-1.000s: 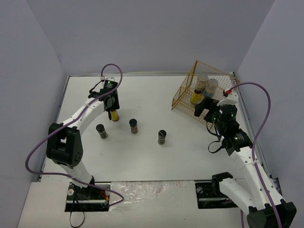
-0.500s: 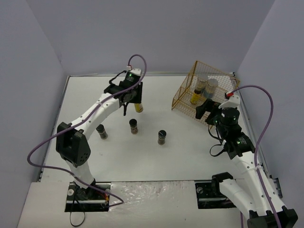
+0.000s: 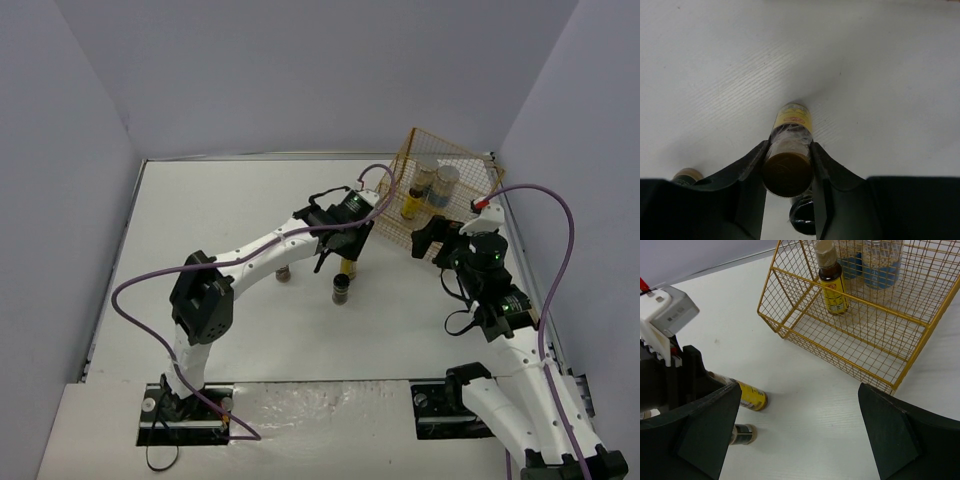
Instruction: Organize the condiment bottles
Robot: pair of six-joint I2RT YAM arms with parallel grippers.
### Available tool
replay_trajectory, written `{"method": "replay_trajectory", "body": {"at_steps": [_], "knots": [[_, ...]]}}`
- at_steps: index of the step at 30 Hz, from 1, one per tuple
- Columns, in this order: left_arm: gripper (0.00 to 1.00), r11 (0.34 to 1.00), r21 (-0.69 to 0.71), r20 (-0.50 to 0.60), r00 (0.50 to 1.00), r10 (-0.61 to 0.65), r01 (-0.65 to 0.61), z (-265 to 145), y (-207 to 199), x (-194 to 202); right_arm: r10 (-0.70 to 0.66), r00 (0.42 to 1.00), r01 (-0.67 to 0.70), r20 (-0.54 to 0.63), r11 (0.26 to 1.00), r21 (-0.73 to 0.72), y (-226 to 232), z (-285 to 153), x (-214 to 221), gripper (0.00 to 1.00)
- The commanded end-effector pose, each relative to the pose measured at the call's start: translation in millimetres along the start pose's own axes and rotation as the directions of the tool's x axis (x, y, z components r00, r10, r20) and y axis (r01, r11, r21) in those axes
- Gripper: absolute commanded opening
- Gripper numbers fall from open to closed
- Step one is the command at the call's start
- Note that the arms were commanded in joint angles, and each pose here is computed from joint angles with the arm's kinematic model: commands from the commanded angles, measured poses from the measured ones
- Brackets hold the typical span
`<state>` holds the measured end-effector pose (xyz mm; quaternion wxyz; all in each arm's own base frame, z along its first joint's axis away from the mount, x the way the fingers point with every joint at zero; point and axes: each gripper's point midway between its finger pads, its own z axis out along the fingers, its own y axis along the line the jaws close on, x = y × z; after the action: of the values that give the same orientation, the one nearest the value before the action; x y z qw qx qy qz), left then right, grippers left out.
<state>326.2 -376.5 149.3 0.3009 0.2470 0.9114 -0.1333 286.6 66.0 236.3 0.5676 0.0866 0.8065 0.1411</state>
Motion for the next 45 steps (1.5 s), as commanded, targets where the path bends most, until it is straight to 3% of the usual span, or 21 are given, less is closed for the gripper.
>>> {"method": "replay_trajectory", "body": {"at_steps": [1,10,14,19,25,29,36,38,41,45], "knots": [[0.17,1.000,0.006,0.138,0.990,-0.003,0.002,-24.3,-6.0,-33.7,-0.032,0.999,0.033,0.017,0.998,-0.054,9.6,1.6,-3.7,1.00],[0.78,1.000,-0.007,0.173,0.985,-0.010,0.011,-36.5,-1.3,-35.9,-0.068,0.997,0.065,-0.021,0.993,-0.097,16.9,14.0,5.4,1.00],[0.94,0.999,-0.011,0.218,0.976,-0.029,0.032,-56.2,2.9,-44.2,-0.108,0.994,0.105,-0.013,0.985,-0.138,29.3,22.1,5.6,1.00],[0.97,0.993,-0.037,0.315,0.945,-0.093,0.110,-99.5,33.7,-62.0,-0.204,0.979,0.194,-0.027,0.960,-0.201,63.0,33.1,19.9,1.00],[0.97,0.957,-0.099,0.433,0.878,-0.205,0.272,-161.8,112.0,-65.3,-0.276,0.961,0.255,-0.031,0.921,-0.293,100.3,57.5,43.1,1.00],[0.97,0.914,-0.186,0.517,0.827,-0.222,0.361,-211.2,171.0,-44.6,-0.323,0.946,0.290,-0.038,0.890,-0.351,125.2,71.9,60.8,1.00],[0.97,0.797,-0.383,0.589,0.788,-0.179,0.467,-278.9,245.7,23.1,-0.390,0.918,0.333,-0.070,0.855,-0.398,152.4,89.7,89.6,0.99],[0.97,0.743,-0.444,0.610,0.776,-0.160,0.501,-291.0,261.1,44.5,-0.399,0.913,0.342,-0.081,0.859,-0.380,151.3,95.7,99.0,0.96],[0.97,0.715,-0.468,0.620,0.770,-0.154,0.520,-291.6,266.5,62.1,-0.405,0.909,0.346,-0.098,0.866,-0.362,147.2,101.8,109.5,0.91],[0.97,0.706,-0.472,0.615,0.771,-0.167,0.529,-276.4,269.3,75.0,-0.408,0.905,0.349,-0.119,0.874,-0.339,140.3,106.3,119.9,0.74]]}}
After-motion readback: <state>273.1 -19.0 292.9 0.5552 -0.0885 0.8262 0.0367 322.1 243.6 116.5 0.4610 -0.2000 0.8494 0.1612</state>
